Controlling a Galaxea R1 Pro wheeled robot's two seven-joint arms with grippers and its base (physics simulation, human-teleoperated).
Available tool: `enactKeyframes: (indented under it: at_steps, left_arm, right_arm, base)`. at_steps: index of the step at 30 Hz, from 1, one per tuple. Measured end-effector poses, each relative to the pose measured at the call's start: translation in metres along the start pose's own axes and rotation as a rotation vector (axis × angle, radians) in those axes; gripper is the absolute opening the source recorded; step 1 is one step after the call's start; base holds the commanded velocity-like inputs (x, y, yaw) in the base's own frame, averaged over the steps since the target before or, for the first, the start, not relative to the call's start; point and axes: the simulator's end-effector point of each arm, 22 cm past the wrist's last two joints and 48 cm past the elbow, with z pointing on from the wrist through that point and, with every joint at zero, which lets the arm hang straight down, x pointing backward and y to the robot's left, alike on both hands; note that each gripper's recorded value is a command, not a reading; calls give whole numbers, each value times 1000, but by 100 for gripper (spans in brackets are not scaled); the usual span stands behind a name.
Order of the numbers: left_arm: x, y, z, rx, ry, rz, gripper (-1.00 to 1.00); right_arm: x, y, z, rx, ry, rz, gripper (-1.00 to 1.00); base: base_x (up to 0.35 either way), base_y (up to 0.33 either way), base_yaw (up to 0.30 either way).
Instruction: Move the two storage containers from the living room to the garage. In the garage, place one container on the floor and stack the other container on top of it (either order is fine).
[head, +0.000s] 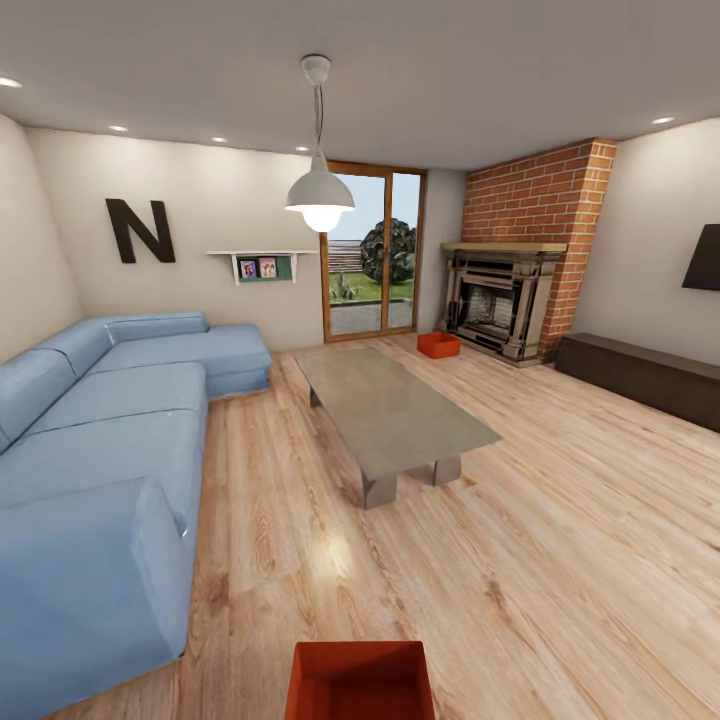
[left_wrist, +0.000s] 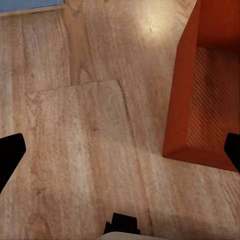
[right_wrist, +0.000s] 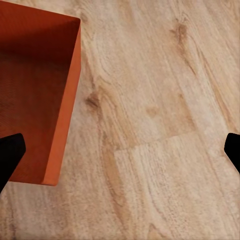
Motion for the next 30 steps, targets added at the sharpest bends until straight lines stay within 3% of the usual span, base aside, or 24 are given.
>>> enactKeyframes:
  at_steps: [13, 19, 22, 25, 27, 30]
  left_arm:
    - [-1, 0, 0, -1, -5, -4, 100]
    - [-23, 6, 17, -20, 8, -39, 100]
    - [-48, 5, 34, -13, 51, -48, 100]
    - [-94, -5, 49, 6, 76, -56, 100]
    - [-136, -28, 52, 36, 60, -68, 100]
    - [-177, -58, 50, 79, 50, -42, 100]
  right_arm:
    - [0, 0, 0, 0, -1, 0, 100]
    - [-3, -1, 1, 1, -4, -3, 100]
    - [-25, -5, 10, 8, -36, -3, 100]
    - [-65, -15, 32, 22, -49, 1, 100]
    - [-90, -18, 49, 6, -6, 0, 100]
    - [-121, -20, 65, -22, 25, 9, 100]
  base:
    - [0, 0, 0]
    - [0, 0, 0]
    - [0, 0, 0]
    - [0, 0, 0]
    - [0, 0, 0]
    - [0, 0, 0]
